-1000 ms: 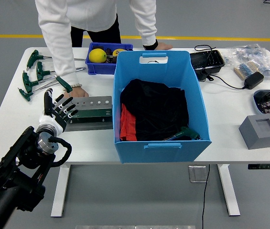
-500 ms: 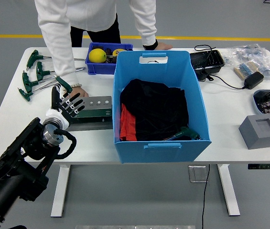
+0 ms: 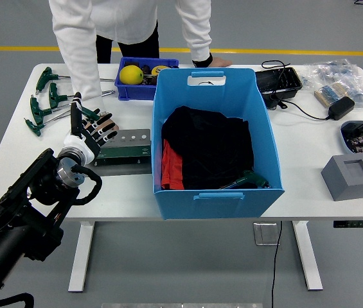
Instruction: Lift tool from toolbox,place it in box,lift tool from toolbox,place it in box
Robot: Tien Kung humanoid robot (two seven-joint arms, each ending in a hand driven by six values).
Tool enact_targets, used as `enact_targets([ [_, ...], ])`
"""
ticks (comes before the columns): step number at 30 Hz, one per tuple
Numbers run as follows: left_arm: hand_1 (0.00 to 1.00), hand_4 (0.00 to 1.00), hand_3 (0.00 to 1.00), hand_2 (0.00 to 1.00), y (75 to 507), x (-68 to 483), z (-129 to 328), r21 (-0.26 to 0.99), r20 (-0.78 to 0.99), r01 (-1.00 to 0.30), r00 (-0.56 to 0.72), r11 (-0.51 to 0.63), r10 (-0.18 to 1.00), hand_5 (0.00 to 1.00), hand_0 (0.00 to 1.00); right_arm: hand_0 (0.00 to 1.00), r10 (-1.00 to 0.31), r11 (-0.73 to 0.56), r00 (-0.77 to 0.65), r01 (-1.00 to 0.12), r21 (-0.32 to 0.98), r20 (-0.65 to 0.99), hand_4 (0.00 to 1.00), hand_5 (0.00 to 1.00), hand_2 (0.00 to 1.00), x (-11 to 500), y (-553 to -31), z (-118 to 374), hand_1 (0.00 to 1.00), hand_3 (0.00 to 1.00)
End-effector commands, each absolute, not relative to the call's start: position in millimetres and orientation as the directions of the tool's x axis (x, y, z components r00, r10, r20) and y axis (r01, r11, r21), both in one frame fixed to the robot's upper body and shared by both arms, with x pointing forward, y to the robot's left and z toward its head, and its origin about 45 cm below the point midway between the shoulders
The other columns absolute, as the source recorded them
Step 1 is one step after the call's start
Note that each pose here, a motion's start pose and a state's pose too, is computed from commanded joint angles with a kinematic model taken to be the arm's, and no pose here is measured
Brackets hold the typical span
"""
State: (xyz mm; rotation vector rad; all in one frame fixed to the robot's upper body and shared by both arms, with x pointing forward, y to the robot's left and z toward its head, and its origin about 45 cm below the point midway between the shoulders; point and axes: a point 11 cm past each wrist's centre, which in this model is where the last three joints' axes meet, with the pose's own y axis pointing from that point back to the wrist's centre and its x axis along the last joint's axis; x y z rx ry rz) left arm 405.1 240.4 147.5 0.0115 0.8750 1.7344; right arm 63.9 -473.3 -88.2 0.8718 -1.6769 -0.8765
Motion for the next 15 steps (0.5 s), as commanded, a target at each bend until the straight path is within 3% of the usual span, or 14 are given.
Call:
enact_targets([
  [1,0.381,0.998,0.769,0.518,241.1,405.2,147.4,0.553,-0.403,-0.828,-0.362,-0.091,0.841,0.858,0.274,0.683,-0.869,0.475,-0.229,-0.136,0.869,0.439,0.769,0.691,0.729,64.1,-473.2,-88.2,0.664,0.571],
  [2,0.343,0.998,0.66,0.469,242.2,405.1,147.2,0.555,-0.394,-0.826,-0.365,-0.099,0.843,0.563,0.26,0.682,-0.869,0.475,-0.23,-0.136,0.869,0.439,0.769,0.692,0.729,64.2,-473.2,-88.2,0.664,0.571],
  [7,0.343,0.998,0.66,0.469,248.0,405.2,146.5,0.566,-0.373,-0.813,-0.402,-0.138,0.836,0.563,0.26,0.682,-0.868,0.475,-0.232,-0.137,0.869,0.438,0.769,0.692,0.729,64.6,-473.0,-88.2,0.664,0.571],
  [8,0.31,0.998,0.477,0.421,248.7,405.4,146.7,0.567,-0.373,-0.811,-0.408,-0.144,0.833,0.34,0.247,0.682,-0.869,0.475,-0.232,-0.137,0.869,0.438,0.769,0.692,0.729,64.9,-473.1,-88.1,0.664,0.571],
  [13,0.31,0.998,0.477,0.421,247.7,406.6,149.0,0.564,-0.383,-0.812,-0.416,-0.148,0.824,0.34,0.247,0.682,-0.869,0.475,-0.232,-0.138,0.869,0.437,0.769,0.692,0.729,65.0,-472.9,-88.2,0.664,0.571],
  [14,0.296,0.917,0.458,0.406,246.9,406.8,149.7,0.564,-0.388,-0.813,-0.414,-0.144,0.823,0.292,0.226,0.682,-0.869,0.474,-0.232,-0.138,0.869,0.437,0.77,0.693,0.729,64.9,-473.0,-88.1,0.664,0.571],
  [15,0.296,0.917,0.458,0.406,246.2,407.0,150.8,0.562,-0.391,-0.815,-0.411,-0.14,0.824,0.292,0.226,0.682,-0.869,0.475,-0.232,-0.139,0.869,0.437,0.77,0.693,0.729,65.1,-473.2,-88.0,0.664,0.571],
])
